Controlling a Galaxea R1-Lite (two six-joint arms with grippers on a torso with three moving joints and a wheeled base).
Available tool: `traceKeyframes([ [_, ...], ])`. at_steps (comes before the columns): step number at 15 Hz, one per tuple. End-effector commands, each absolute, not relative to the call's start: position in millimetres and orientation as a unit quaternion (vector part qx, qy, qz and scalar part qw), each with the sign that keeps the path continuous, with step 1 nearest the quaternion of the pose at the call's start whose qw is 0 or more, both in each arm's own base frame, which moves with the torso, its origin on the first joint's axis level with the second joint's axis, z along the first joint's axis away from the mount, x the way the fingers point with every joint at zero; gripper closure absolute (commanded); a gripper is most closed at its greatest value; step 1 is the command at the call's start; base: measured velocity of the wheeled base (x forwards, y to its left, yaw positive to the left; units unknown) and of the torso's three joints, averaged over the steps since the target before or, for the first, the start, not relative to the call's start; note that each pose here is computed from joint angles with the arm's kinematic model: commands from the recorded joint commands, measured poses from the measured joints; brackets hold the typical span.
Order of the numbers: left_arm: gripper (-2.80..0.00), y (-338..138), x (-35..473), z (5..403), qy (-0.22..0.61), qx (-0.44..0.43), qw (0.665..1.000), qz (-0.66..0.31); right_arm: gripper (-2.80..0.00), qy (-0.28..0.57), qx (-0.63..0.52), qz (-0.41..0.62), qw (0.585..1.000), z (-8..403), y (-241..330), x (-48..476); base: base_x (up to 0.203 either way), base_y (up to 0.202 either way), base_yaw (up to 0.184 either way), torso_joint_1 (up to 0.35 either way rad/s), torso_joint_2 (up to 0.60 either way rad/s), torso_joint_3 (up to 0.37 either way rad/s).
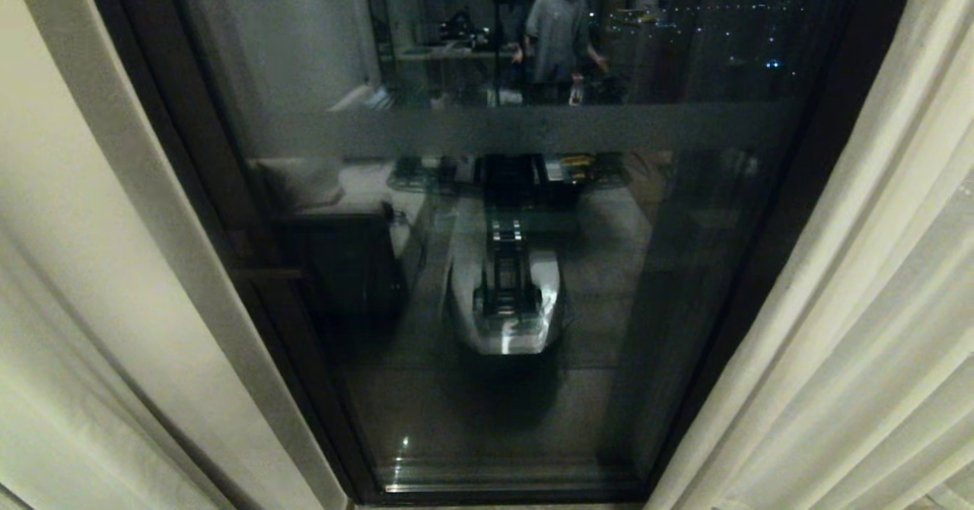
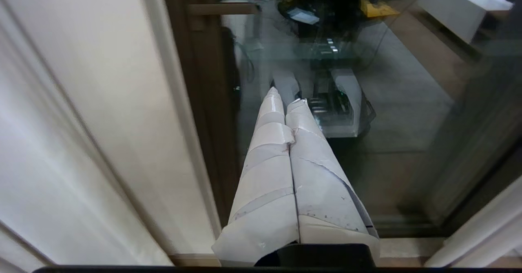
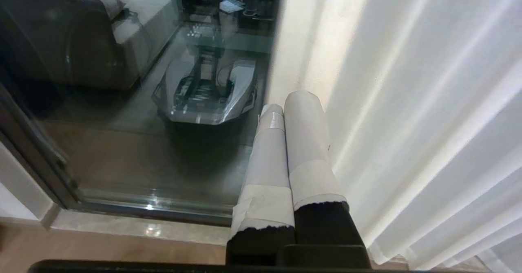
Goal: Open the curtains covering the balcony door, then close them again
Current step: Pull the inner curtains open on both sides
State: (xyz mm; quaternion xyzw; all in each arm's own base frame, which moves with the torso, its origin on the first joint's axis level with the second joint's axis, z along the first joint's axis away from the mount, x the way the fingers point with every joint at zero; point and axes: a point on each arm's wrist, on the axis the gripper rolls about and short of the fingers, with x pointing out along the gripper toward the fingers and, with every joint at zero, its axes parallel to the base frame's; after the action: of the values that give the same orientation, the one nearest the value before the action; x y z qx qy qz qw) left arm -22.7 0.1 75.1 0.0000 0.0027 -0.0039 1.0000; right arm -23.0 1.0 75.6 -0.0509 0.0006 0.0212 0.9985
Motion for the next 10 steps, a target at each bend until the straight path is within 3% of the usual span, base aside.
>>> traceKeyframes([
  [1, 0.00, 0.1, -22.8, 75.2, 0.002, 0.000, 1.000, -0.004, 0.00, 0.001, -0.051, 0.022, 0.998, 75.7, 1.0, -22.9, 0.000, -0.190, 0.002, -0.002, 0.00, 0.002],
  [10, 0.00, 0.1, -22.8, 75.3, 0.001, -0.001, 1.000, -0.003, 0.00, 0.002, -0.051, 0.022, 0.998, 75.4, 1.0, -22.9, 0.000, -0.190, 0.001, 0.003, 0.00, 0.002],
])
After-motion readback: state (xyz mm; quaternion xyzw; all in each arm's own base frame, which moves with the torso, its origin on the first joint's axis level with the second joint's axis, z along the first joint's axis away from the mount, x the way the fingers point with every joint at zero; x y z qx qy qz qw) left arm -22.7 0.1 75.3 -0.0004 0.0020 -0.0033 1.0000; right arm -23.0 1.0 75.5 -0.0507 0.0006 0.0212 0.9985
